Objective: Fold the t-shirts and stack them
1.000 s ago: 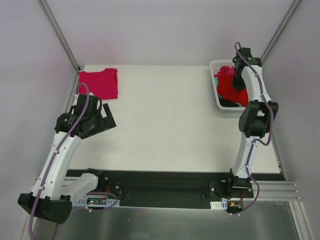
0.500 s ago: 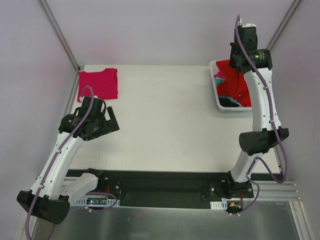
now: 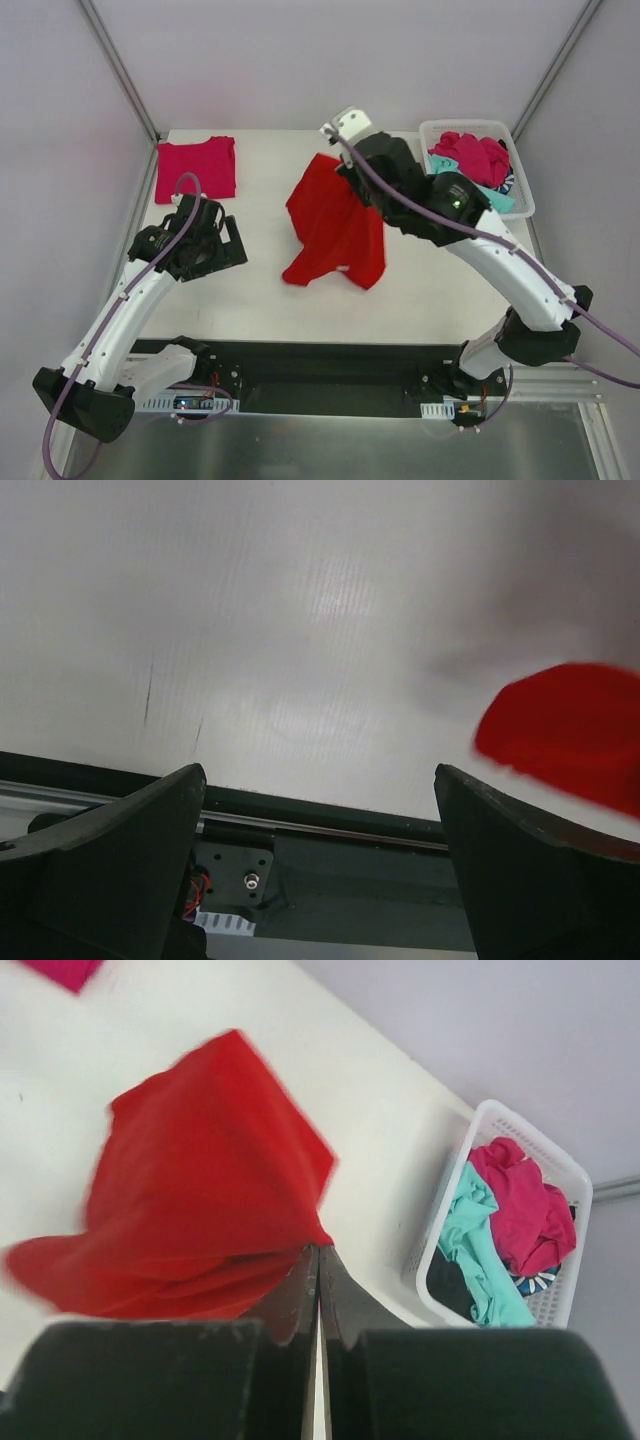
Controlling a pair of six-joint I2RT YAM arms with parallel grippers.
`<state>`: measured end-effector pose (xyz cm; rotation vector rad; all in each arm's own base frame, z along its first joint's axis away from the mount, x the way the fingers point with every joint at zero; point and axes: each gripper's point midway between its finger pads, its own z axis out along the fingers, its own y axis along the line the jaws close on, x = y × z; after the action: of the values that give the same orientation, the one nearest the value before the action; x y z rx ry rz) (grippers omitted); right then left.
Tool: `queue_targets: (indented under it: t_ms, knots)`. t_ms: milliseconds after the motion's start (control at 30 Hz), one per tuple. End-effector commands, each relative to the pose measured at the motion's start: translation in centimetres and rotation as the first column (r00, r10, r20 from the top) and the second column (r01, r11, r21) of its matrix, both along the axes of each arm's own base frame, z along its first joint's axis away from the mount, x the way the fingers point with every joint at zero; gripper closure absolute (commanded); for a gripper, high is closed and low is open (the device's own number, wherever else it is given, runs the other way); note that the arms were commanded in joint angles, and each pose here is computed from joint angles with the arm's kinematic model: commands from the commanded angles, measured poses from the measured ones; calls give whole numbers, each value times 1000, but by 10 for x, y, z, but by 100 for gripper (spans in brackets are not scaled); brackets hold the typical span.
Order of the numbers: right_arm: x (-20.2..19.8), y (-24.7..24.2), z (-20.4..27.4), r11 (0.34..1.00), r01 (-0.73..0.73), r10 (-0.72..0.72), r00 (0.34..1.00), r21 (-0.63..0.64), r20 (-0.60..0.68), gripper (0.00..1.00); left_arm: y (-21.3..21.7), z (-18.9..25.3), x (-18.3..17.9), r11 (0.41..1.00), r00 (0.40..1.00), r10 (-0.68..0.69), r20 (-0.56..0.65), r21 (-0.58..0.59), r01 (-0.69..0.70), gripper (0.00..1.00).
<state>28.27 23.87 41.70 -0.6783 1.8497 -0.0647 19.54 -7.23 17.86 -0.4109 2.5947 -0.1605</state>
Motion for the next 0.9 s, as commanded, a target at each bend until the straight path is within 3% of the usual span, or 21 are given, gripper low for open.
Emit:
queue_targets:
  t_ms: [0,167,267,400,667,867]
  knots:
    - [6,-18,-7,986,145,-140,988,-86,63,99,1,1,4,1000,999,28,18,9,-28,1]
    - [31,-108,-2,928,362,-365,931,91,15,99,1,5,3,1000,999,27,33,6,-27,1]
    - [34,-146,1,897,429,-432,902,107,1,99,0,6,3,1000,999,26,34,3,-26,1]
    - [35,-132,-12,919,384,-380,923,89,-63,99,1,6,3,999,999,31,33,7,-31,1]
    - [31,-30,-48,983,163,-173,975,-83,-136,99,4,9,1,999,999,35,36,19,-36,1]
    - [26,-30,-52,976,189,-201,973,-106,-116,99,6,10,-1,999,999,38,40,26,-39,1]
